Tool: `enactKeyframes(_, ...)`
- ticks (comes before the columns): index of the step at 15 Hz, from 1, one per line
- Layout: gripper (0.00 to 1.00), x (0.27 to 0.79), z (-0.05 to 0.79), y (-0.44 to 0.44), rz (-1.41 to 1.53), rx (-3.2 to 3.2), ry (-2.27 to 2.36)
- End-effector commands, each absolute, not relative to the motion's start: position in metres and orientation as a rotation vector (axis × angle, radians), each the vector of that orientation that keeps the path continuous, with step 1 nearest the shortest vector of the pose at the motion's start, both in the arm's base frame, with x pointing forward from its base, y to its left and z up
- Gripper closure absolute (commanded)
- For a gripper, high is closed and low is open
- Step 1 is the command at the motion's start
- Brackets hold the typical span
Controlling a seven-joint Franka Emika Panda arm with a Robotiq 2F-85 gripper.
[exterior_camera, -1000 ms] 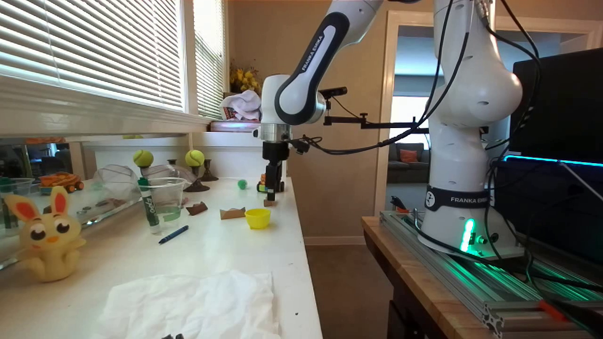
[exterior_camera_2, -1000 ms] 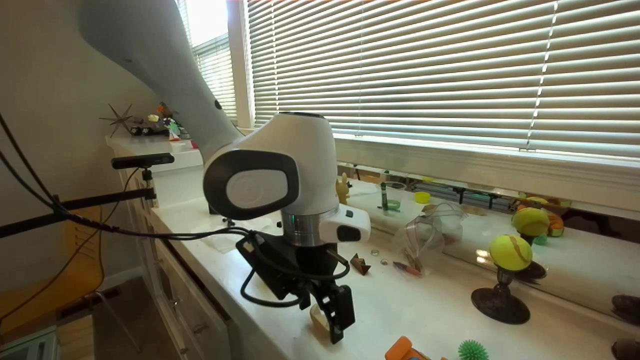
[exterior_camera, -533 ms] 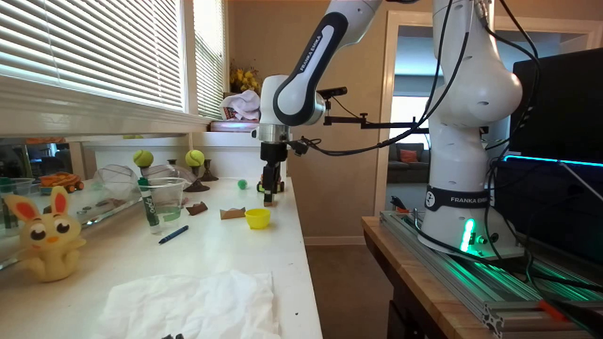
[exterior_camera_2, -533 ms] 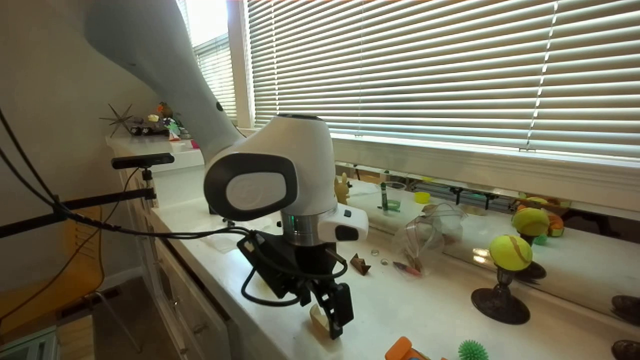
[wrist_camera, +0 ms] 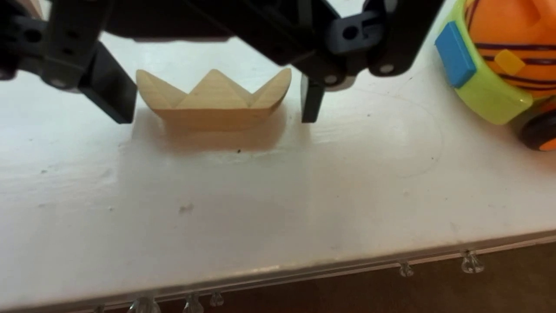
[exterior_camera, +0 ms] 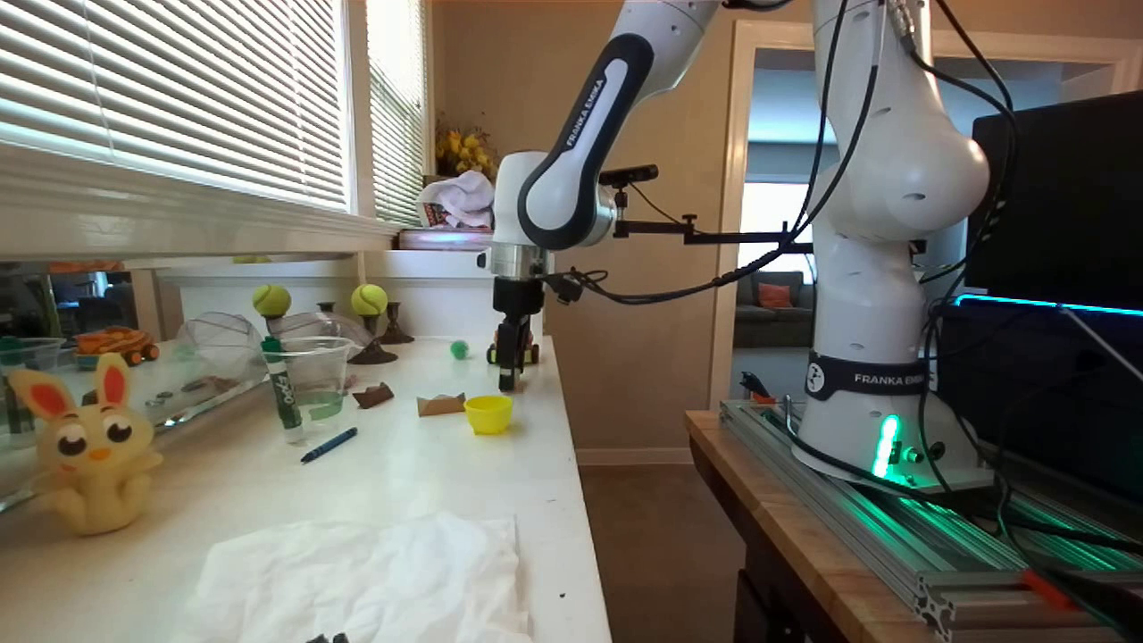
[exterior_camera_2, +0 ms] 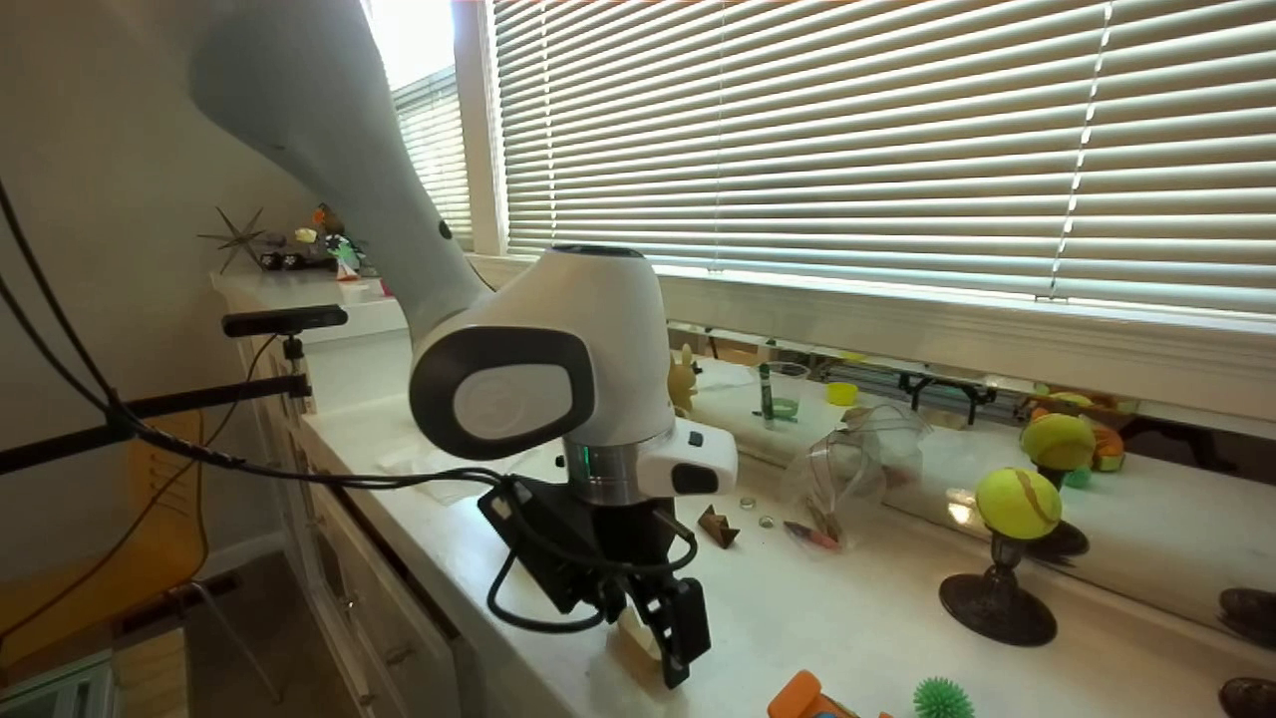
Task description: Put the wooden object over the other
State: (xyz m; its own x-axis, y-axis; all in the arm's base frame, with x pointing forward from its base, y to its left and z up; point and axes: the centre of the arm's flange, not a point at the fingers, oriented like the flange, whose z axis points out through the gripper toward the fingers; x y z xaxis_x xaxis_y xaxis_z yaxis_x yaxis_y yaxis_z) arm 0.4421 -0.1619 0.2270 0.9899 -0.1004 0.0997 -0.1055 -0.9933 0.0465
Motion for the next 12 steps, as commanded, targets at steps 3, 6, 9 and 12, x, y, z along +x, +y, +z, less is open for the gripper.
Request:
enactKeyframes(3,0.44,0.444,0.222,-0.169,0.208,3.088,-0.160)
enactKeyframes(6,0.44,0.444,0.225,-0.169,0.225,3.088,-0.164)
enactKeyframes(9,0.44,0.449,0.254,-0.160,0.251,3.103,-0.123)
enactKeyframes(12,0.44,0.460,0.284,-0.141,0.262,3.114,-0.008)
